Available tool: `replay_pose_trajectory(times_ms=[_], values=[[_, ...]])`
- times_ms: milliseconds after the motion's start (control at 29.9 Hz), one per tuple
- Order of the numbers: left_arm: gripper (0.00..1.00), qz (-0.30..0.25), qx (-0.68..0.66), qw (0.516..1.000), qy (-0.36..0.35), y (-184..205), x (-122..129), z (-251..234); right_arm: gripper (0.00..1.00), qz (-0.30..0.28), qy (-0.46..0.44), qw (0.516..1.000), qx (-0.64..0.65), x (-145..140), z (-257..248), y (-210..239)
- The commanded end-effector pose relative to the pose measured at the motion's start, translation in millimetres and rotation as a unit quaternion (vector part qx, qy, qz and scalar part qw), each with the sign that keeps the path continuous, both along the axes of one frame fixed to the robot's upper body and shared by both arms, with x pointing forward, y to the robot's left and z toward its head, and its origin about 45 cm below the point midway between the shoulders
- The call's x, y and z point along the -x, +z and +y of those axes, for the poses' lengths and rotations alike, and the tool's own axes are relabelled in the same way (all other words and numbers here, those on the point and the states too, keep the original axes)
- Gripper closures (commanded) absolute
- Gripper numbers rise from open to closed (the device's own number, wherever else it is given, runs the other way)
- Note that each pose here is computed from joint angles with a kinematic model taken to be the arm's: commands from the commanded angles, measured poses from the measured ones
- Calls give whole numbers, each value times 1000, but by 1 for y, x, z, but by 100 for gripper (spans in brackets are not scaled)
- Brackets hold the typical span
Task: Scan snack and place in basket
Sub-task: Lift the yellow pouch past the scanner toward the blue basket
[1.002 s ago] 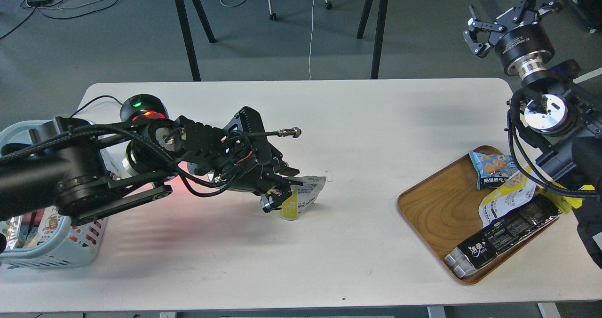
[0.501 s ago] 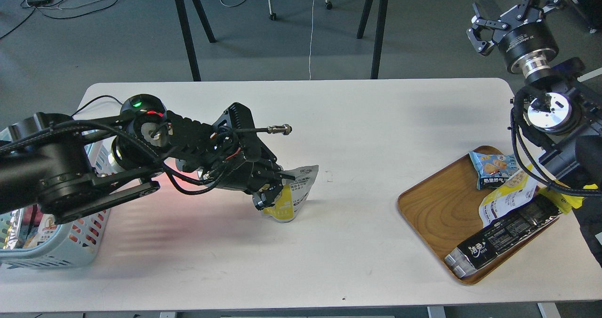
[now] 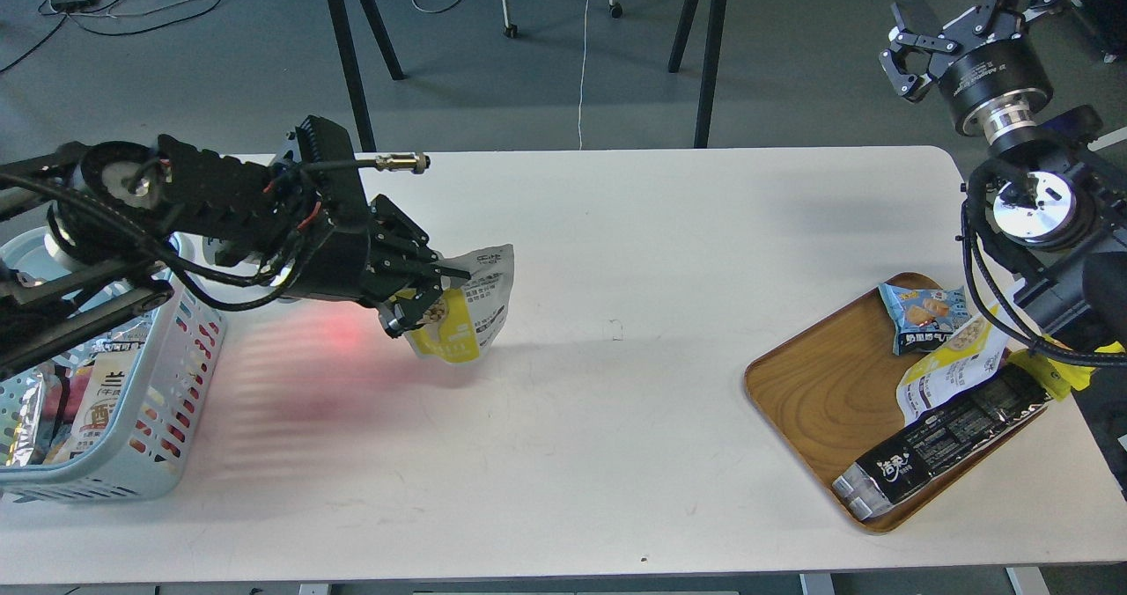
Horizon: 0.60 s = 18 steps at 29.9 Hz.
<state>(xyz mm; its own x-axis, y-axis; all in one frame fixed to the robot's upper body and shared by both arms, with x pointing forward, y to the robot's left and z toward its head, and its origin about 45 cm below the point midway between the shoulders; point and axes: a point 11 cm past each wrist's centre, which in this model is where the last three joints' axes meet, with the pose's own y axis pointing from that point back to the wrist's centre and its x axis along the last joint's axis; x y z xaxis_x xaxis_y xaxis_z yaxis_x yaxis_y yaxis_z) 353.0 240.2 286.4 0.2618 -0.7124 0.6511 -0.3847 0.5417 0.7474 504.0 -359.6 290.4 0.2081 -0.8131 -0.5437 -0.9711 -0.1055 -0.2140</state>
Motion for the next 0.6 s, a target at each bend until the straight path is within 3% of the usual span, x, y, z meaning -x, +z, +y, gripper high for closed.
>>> replay_pose_trajectory(times_ms=[0, 568], values=[[100, 0, -13, 999, 38, -3, -12, 24, 1, -3, -1, 1000, -1, -1, -1, 3], [100, 2, -36, 992, 118, -11, -35, 72, 1, -8, 0, 1000, 3, -2, -3, 9]])
